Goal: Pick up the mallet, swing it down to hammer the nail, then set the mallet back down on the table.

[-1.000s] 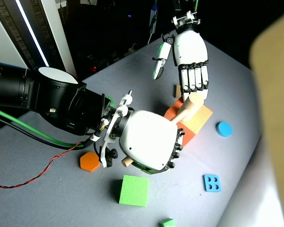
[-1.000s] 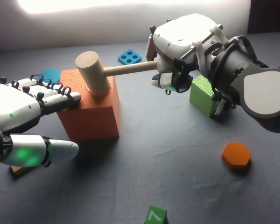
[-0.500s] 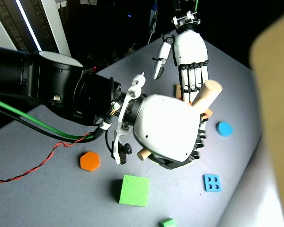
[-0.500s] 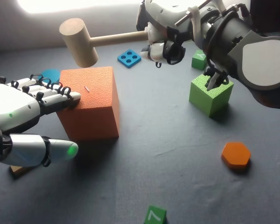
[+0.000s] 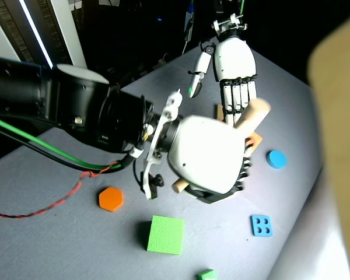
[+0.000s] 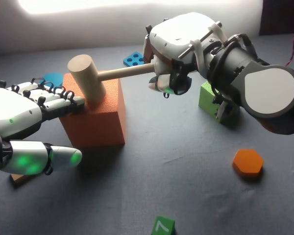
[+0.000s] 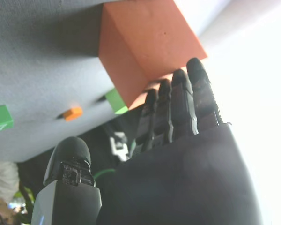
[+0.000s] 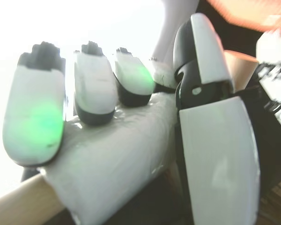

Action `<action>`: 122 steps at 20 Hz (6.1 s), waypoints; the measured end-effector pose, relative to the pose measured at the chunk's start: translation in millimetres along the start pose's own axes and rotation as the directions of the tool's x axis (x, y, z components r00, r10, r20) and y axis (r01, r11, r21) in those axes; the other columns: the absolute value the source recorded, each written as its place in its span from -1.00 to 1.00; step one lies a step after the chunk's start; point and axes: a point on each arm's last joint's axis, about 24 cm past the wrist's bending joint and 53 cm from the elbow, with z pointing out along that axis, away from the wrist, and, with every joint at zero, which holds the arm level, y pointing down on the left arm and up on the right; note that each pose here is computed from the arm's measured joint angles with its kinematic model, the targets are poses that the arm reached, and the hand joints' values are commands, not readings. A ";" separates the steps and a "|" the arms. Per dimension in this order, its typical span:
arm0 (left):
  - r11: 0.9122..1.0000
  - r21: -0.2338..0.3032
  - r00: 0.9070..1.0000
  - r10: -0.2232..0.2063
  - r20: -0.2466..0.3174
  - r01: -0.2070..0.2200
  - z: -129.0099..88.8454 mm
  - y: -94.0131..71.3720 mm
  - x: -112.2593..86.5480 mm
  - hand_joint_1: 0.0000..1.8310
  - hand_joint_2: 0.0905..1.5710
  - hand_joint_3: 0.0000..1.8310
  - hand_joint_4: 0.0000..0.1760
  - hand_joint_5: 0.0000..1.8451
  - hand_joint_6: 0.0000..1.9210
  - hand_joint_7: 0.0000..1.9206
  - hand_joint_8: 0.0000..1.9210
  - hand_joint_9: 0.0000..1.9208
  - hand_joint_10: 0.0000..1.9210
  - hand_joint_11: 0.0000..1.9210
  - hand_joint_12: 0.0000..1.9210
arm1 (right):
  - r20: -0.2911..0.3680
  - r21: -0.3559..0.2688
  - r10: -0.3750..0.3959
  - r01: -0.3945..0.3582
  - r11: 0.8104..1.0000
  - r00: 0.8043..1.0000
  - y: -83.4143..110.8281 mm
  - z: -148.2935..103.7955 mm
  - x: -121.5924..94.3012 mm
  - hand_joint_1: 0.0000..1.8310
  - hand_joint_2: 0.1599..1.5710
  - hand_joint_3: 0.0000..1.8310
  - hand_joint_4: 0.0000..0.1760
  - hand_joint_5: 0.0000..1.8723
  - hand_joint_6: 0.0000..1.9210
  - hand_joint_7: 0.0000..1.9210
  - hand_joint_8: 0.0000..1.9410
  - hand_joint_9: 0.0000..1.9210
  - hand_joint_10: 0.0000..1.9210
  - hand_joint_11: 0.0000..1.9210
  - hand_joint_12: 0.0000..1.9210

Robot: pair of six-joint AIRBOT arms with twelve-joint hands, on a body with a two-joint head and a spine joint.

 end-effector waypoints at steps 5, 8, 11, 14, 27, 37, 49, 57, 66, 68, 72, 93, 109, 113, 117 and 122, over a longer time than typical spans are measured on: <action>1.000 0.001 1.000 0.001 0.001 -0.001 0.0 -0.1 -0.1 -1.00 0.53 -1.00 -1.00 -0.86 -1.00 -0.84 -1.00 -0.85 -1.00 -1.00 -0.63 | 0.016 0.012 -0.013 0.013 1.000 1.000 -9.1 -2.4 -10.1 0.32 0.69 -1.00 1.00 0.50 1.00 0.73 1.00 0.83 1.00 0.98 1.00; 1.000 0.000 1.000 0.001 0.000 -0.001 0.0 -0.1 -0.1 -1.00 0.52 -1.00 -1.00 -0.85 -1.00 -0.85 -1.00 -0.86 -1.00 -1.00 -0.61 | 0.038 0.006 -0.009 0.008 1.000 0.999 -9.1 -16.3 -30.7 0.35 0.69 -1.00 1.00 0.51 1.00 0.73 1.00 0.83 1.00 0.98 1.00; 1.000 0.000 1.000 0.000 -0.001 0.000 0.0 0.1 0.2 -1.00 0.52 -1.00 -1.00 -0.84 -0.99 -0.83 -0.99 -0.84 -0.99 -1.00 -0.61 | 0.039 -0.012 -0.007 0.008 1.000 0.999 -3.0 -40.0 -42.5 0.36 0.68 -1.00 1.00 0.55 1.00 0.74 1.00 0.83 1.00 0.98 1.00; 1.000 0.000 1.000 -0.001 -0.001 0.001 0.0 0.1 0.2 -1.00 0.52 -1.00 -1.00 -0.84 -1.00 -0.81 -0.99 -0.81 -0.99 -1.00 -0.57 | -0.022 -0.021 -0.019 0.018 1.000 1.000 -2.5 -59.4 -37.5 0.31 0.71 -0.99 1.00 0.54 1.00 0.73 1.00 0.82 1.00 0.97 1.00; 1.000 0.002 1.000 -0.003 0.002 0.003 0.0 -0.4 -0.5 -1.00 0.53 -1.00 -1.00 -0.83 -1.00 -0.82 -1.00 -0.82 -1.00 -1.00 -0.52 | -0.234 -0.200 -0.201 0.155 0.967 0.951 -21.0 -95.0 30.6 0.30 0.71 -0.99 1.00 0.50 1.00 0.71 1.00 0.81 1.00 0.97 1.00; 1.000 0.002 1.000 -0.003 0.001 0.003 0.2 -0.5 -0.1 -1.00 0.53 -1.00 -1.00 -0.83 -1.00 -0.82 -1.00 -0.84 -1.00 -1.00 -0.63 | -0.176 -0.242 -0.258 0.212 0.947 0.950 -8.8 -67.4 66.1 0.32 0.72 -1.00 1.00 0.49 1.00 0.71 1.00 0.82 1.00 0.98 1.00; 1.000 0.002 1.000 -0.006 0.001 0.006 0.2 -0.5 -0.1 -1.00 0.53 -1.00 -1.00 -0.82 -1.00 -0.81 -1.00 -0.82 -1.00 -1.00 -0.59 | -0.177 -0.222 -0.274 0.232 0.947 0.946 -23.3 -63.4 82.7 0.32 0.68 -1.00 1.00 0.45 1.00 0.70 1.00 0.81 1.00 0.98 1.00; 1.000 0.001 1.000 -0.014 0.001 0.014 0.3 -0.1 -0.7 -1.00 0.53 -1.00 -1.00 -0.83 -1.00 -0.82 -0.99 -0.83 -0.99 -1.00 -0.61 | -0.165 -0.209 -0.275 0.238 0.948 0.947 -30.0 -60.2 83.3 0.27 0.73 -0.99 1.00 0.50 1.00 0.73 1.00 0.83 1.00 0.99 1.00; 1.000 0.003 0.999 -0.023 0.022 0.023 5.0 -2.4 -13.8 -1.00 0.54 -1.00 -1.00 -0.83 -1.00 -0.79 -0.99 -0.80 -0.99 -1.00 -0.59 | -0.162 -0.207 -0.275 0.240 0.949 0.948 -31.0 -60.9 84.5 0.31 0.70 -1.00 1.00 0.48 1.00 0.70 1.00 0.81 1.00 0.97 1.00; 0.999 0.006 0.999 -0.035 0.031 0.035 6.3 -4.4 -18.7 -1.00 0.53 -1.00 -1.00 -0.83 -1.00 -0.80 -1.00 -0.81 -1.00 -1.00 -0.59 | -0.162 -0.207 -0.276 0.240 0.948 0.947 -30.9 -60.9 84.5 0.30 0.68 -1.00 1.00 0.45 1.00 0.67 1.00 0.78 1.00 0.96 1.00; 0.999 0.006 0.998 -0.041 0.052 0.040 6.6 -5.1 -30.6 -1.00 0.52 -1.00 -1.00 -0.83 -1.00 -0.81 -1.00 -0.82 -1.00 -1.00 -0.60 | -0.162 -0.207 -0.276 0.241 0.948 0.947 -31.0 -60.9 84.6 0.17 0.67 -1.00 1.00 0.39 1.00 0.57 1.00 0.68 1.00 0.89 1.00; 1.000 0.004 0.991 0.015 0.134 -0.016 -6.4 -16.2 -87.7 -1.00 0.52 -1.00 -1.00 -0.86 -1.00 -0.83 -1.00 -0.83 -1.00 -1.00 -0.63 | -0.185 -0.216 -0.316 0.276 0.937 0.930 -34.5 -63.6 93.2 -0.12 0.38 -1.00 -1.00 -0.41 -0.83 -0.33 -0.82 -0.43 -0.39 -0.74 0.29; 1.000 0.013 0.990 0.017 0.139 -0.019 -7.7 -19.6 -88.0 -1.00 0.52 -1.00 -1.00 -0.84 -1.00 -0.81 -1.00 -0.81 -1.00 -1.00 -0.61 | -0.189 -0.211 -0.248 0.207 0.955 0.950 -20.0 -105.0 27.2 -0.16 0.23 -1.00 -1.00 -0.82 -0.99 -0.78 -0.99 -0.78 -0.99 -1.00 -0.26; 0.999 0.030 0.987 0.017 0.160 -0.022 -8.5 -23.9 -92.6 -1.00 0.52 -1.00 -1.00 -0.56 -0.99 -0.33 -0.97 -0.40 -0.94 -0.86 -0.38 | -0.250 -0.192 -0.188 0.142 0.971 0.950 -16.4 -127.4 5.6 -0.17 0.25 -1.00 -1.00 -0.50 -0.88 -0.45 -0.88 -0.47 -0.85 -1.00 0.20; 0.999 0.036 0.986 0.032 0.165 -0.039 -8.8 -25.8 -93.2 -0.75 0.47 -1.00 -1.00 -0.69 0.58 -0.67 0.69 -0.67 0.70 -0.85 0.85 | -0.263 -0.173 -0.199 0.156 0.972 0.944 -21.1 -146.7 -12.5 -0.19 0.26 -1.00 -1.00 -0.87 0.80 -0.81 0.93 -0.78 0.94 -0.86 0.97; 0.998 0.042 0.986 0.048 0.161 -0.055 -8.8 -28.4 -90.4 -0.96 0.58 -0.99 -1.00 -0.19 0.93 -0.21 0.99 -0.37 1.00 -0.46 1.00 | -0.263 -0.173 -0.221 0.179 0.968 0.939 -23.1 -148.4 -16.3 -0.35 0.28 -0.99 -1.00 -0.66 1.00 -0.67 1.00 -0.58 1.00 -0.35 1.00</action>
